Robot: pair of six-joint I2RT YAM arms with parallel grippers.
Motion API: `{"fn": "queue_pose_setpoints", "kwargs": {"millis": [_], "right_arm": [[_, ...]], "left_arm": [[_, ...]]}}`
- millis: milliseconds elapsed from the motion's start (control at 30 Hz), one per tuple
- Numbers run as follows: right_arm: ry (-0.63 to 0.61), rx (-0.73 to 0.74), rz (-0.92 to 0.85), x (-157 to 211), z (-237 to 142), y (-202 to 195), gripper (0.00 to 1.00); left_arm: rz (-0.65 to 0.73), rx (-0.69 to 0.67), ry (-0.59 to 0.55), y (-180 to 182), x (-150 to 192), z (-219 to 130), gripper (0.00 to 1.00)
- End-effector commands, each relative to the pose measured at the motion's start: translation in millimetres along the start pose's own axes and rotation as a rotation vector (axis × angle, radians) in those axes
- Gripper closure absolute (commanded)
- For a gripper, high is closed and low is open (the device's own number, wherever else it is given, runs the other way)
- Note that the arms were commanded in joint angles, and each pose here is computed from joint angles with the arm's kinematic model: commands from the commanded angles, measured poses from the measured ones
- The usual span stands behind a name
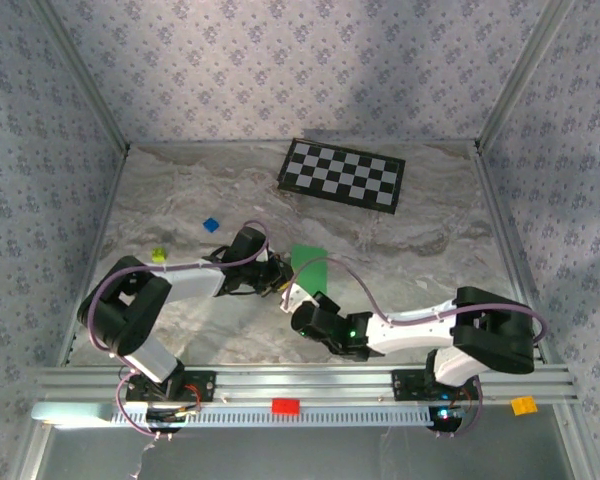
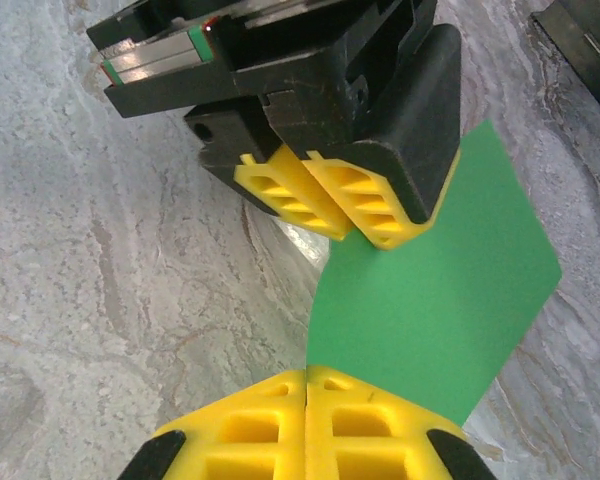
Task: Fold a paper plane with a square sheet of paper (pick it up from the middle)
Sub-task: Third fold the triangle at the center of the table.
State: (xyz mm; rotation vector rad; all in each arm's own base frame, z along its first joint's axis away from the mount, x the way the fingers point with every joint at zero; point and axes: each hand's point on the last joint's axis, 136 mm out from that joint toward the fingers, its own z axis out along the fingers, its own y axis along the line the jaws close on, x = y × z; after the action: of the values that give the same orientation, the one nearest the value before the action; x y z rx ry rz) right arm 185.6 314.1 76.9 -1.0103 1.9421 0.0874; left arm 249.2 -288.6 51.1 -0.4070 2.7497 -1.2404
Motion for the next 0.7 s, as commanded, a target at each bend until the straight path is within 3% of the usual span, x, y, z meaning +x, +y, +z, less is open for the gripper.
{"fn": "queue_pose_setpoints", "kwargs": {"millis": [0, 67, 267, 367, 500, 667], "right_arm": [[0.021, -0.039, 0.043, 5.4, -2.2, -0.8, 1.0], [0.027, -0.075, 0.067, 6.0, -1.8, 0.9, 1.0], [0.046, -0.324, 0.239, 4.6, -2.5, 14.2, 1.0], [0.075, -0.475, 0.368, 0.8, -5.2, 18.5, 1.0], [0.119, -0.639, 0.515, -3.5, -7.2, 19.2, 1.0], [0.122, -0.788, 0.575, -8.5, -12.8, 28.4, 1.0]], "left_arm": [[0.03, -0.01, -0.028, -4.9, -1.5, -11.0, 0.74], [0.045, -0.039, -0.045, -3.6, -3.7, -16.6, 0.59], [0.098, -0.12, -0.131, -5.2, -15.4, -42.5, 0.48], [0.119, -0.126, -0.153, -10.3, -21.7, -53.1, 0.48], [0.129, -0.114, -0.151, -15.7, -28.5, -58.0, 0.56], [0.151, -0.084, -0.115, -28.3, -32.1, -51.9, 0.64]]}}
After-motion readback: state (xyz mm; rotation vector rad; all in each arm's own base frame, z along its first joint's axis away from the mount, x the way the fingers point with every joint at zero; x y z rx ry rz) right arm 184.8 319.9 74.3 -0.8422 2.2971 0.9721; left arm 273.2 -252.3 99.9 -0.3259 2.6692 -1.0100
